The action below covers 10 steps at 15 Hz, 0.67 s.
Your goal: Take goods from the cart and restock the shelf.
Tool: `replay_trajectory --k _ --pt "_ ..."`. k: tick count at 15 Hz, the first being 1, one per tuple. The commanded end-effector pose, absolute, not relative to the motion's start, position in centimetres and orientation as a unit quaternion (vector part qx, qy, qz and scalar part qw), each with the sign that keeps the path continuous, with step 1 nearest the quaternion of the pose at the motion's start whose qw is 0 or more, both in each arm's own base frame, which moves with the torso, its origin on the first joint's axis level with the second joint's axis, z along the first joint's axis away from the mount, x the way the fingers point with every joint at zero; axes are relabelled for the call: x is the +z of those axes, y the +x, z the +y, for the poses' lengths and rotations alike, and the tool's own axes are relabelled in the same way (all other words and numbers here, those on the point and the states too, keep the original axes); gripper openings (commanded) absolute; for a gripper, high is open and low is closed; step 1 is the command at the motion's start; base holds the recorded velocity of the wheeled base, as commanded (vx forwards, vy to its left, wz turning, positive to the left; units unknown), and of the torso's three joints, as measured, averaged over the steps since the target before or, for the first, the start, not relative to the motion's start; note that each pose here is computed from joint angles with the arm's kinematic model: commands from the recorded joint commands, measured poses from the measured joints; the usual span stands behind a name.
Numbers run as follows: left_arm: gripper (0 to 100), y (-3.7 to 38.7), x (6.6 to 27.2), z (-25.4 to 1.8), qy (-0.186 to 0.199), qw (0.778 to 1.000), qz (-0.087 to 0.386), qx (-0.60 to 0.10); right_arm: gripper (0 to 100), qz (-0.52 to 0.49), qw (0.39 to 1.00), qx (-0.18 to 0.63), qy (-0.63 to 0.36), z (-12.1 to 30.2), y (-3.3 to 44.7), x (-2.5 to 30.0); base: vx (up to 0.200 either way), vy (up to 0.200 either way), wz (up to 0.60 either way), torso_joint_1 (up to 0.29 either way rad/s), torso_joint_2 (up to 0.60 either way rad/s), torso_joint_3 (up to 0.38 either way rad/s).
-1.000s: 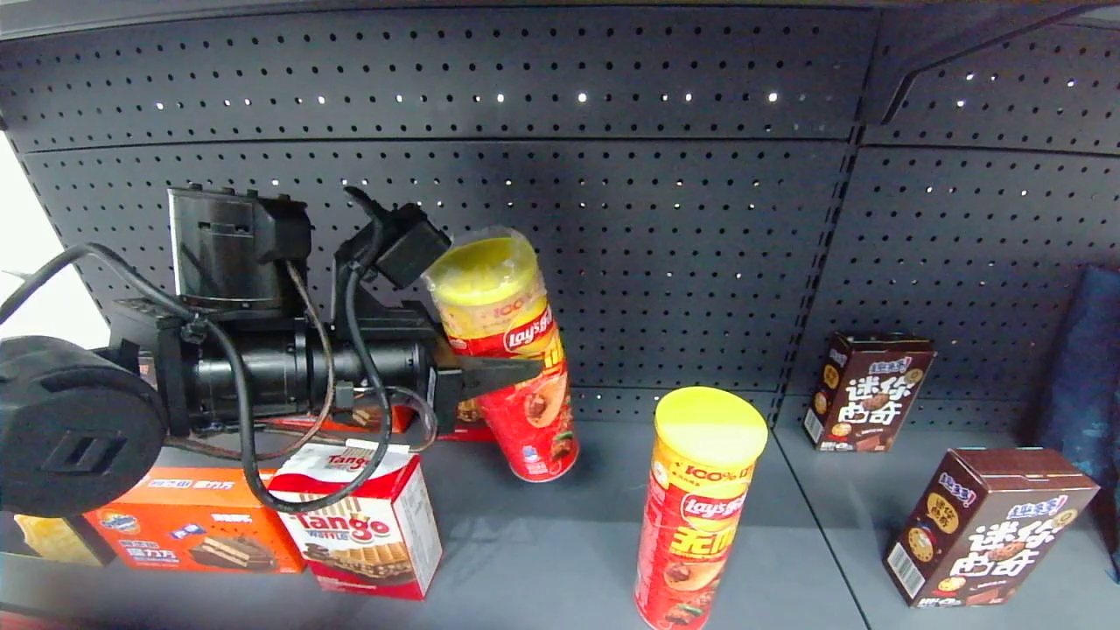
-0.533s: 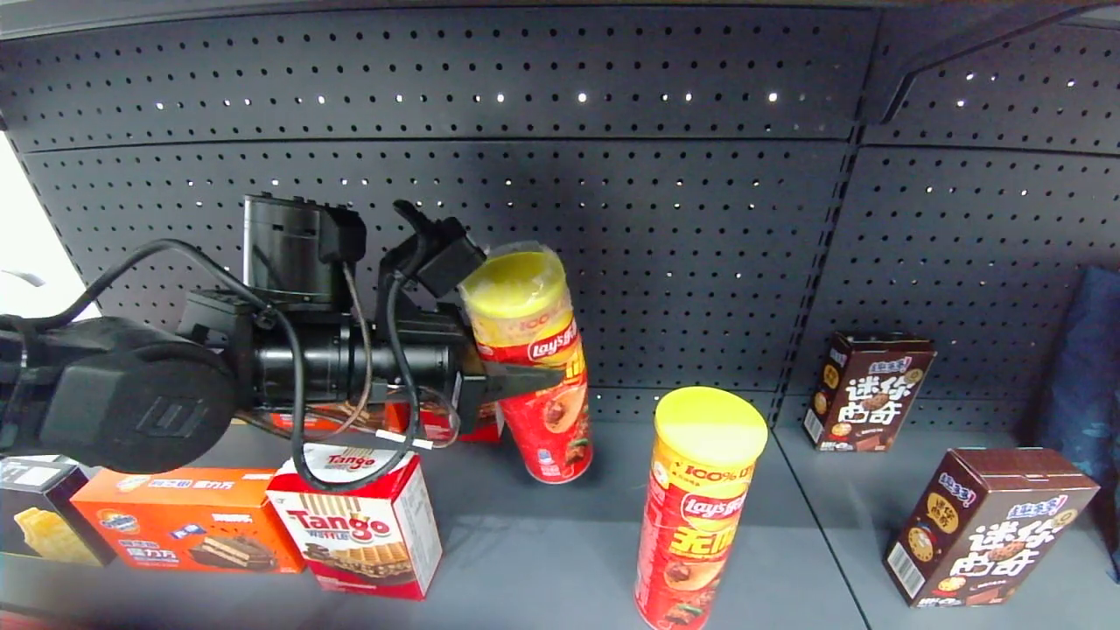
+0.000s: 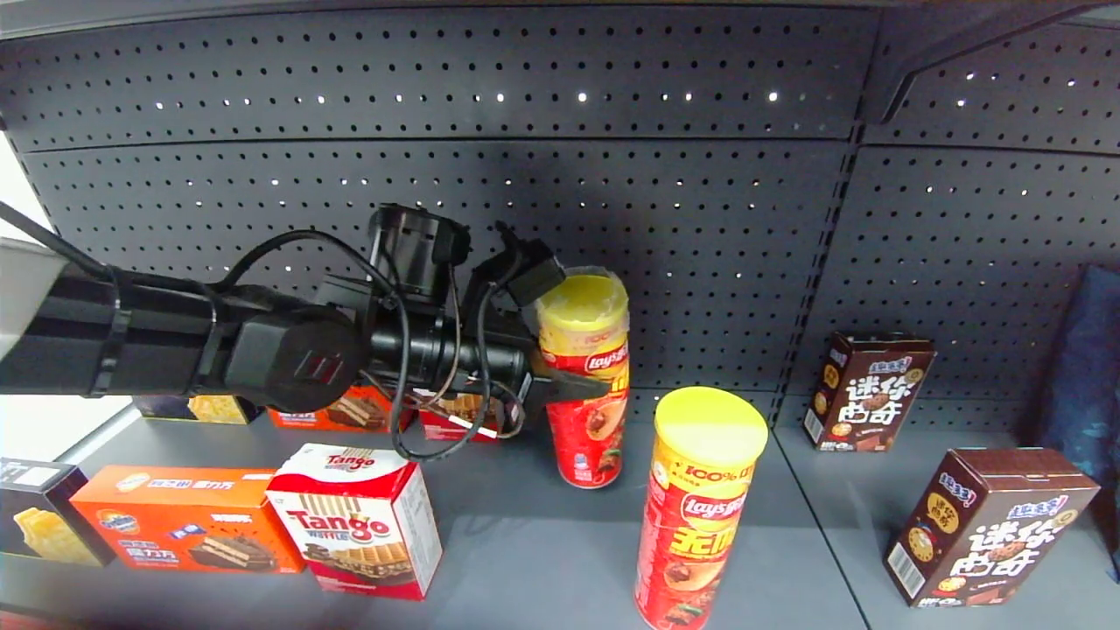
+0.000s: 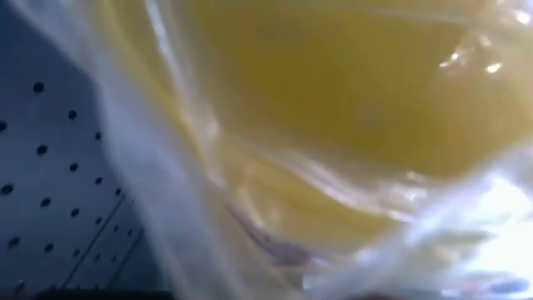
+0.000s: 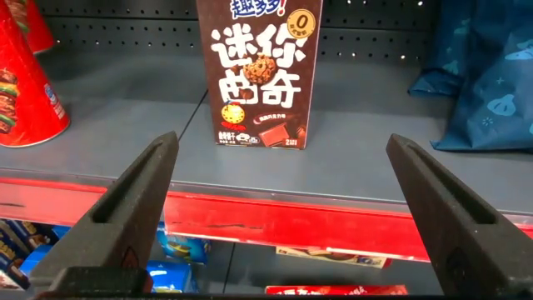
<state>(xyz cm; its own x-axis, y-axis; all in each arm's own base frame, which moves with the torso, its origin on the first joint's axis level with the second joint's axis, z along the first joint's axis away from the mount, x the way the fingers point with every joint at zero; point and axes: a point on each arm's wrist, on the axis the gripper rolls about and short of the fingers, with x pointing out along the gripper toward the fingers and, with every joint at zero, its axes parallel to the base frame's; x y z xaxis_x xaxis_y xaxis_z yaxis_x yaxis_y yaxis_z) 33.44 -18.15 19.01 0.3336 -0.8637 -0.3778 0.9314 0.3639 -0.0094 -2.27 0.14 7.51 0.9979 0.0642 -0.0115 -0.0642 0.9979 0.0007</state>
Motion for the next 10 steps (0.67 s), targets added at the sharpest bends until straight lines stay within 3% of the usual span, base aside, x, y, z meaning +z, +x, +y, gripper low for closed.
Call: replay_trajectory --k 1,10 --pt "0 35.0 18.1 -19.2 0.108 0.809 0.173 -0.551 100 0.007 0.999 0.032 0.000 0.1 -2.3 7.5 0.000 0.000 0.00 0.000 0.00 0.000" --pt "0 36.8 17.1 -20.8 0.115 0.808 0.169 -0.553 100 0.007 0.999 0.033 -0.001 0.1 -2.3 7.5 0.000 0.000 0.00 0.000 0.00 0.000"
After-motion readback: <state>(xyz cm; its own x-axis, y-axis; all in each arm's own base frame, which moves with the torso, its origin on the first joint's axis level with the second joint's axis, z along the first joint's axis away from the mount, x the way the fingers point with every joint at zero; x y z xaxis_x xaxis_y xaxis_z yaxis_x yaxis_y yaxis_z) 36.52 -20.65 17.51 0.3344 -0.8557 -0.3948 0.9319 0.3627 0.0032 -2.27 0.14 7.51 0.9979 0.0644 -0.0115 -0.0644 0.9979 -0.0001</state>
